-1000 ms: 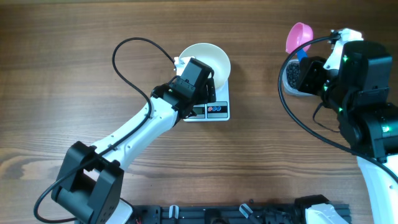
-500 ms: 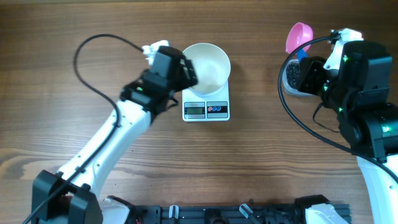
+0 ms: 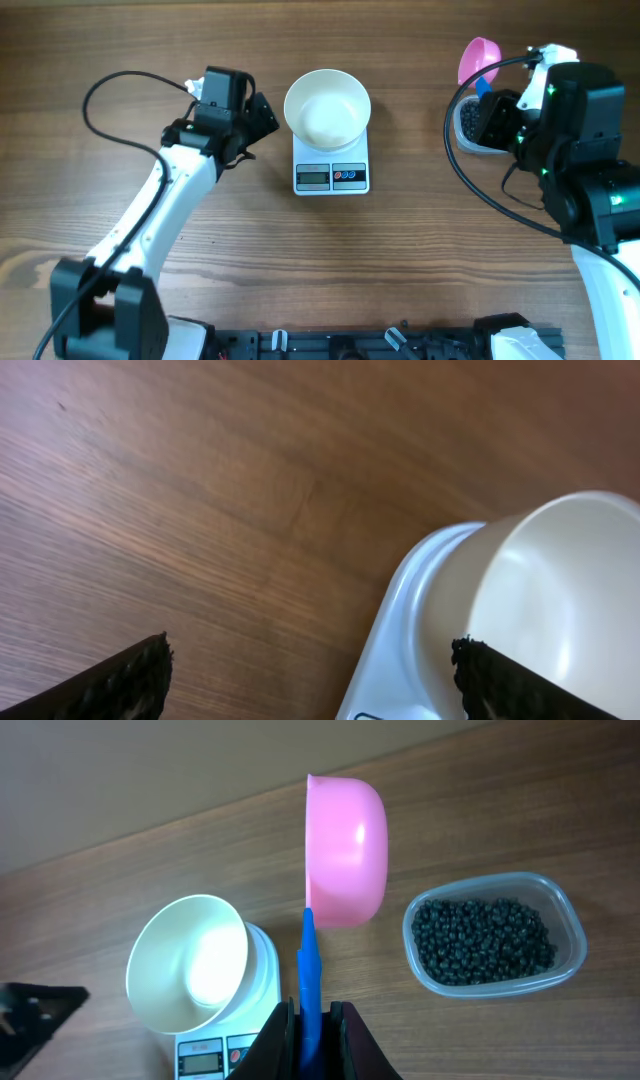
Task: Scoop item into bowl and weigh 150g on scale
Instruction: 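Pull the left gripper back to the left of the scale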
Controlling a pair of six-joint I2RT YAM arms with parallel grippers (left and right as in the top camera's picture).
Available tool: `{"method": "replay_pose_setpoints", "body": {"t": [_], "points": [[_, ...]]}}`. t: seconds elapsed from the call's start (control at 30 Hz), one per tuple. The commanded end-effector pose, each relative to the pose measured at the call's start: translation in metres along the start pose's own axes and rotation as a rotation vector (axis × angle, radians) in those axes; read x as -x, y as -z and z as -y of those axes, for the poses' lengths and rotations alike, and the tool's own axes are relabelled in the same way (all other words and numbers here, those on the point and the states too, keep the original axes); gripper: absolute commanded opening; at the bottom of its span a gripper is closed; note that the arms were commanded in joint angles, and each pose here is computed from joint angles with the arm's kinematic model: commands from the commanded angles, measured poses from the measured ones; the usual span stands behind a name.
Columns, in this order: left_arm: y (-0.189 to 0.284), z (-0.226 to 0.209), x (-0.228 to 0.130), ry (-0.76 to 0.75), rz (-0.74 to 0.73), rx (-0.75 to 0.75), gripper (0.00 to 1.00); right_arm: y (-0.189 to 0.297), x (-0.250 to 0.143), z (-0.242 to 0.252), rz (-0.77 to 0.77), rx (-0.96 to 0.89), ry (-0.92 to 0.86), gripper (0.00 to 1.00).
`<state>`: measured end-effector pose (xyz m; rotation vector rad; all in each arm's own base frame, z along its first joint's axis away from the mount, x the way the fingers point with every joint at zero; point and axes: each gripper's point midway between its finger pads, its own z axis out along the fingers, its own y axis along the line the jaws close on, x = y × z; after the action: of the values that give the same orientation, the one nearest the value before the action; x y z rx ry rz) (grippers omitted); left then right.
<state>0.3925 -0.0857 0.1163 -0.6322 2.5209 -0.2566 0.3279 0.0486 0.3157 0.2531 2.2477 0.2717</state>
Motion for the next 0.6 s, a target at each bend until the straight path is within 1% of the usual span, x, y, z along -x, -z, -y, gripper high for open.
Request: {"method": "replay_pose_setpoints", "body": {"t": [0.0,0.33,0.43,0.57], "points": [[-0.02,-0.003,-0.017,0.002,-0.072,0.02,0.95,0.001,0.003,-0.001,0.005,0.006,0.01,0.04],[-0.026,-0.001,-0.018,0.001,-0.078,0.011,0.95,0.0,0.005,-0.002,0.01,0.008,0.011,0.04],[-0.026,0.009,-0.021,-0.051,-0.098,-0.045,0.95,0.0,0.005,-0.002,0.01,0.007,0.011,0.04],[-0.026,0.012,-0.022,-0.056,-0.101,-0.054,0.95,0.0,0.005,-0.002,0.01,0.007,0.011,0.04]]}}
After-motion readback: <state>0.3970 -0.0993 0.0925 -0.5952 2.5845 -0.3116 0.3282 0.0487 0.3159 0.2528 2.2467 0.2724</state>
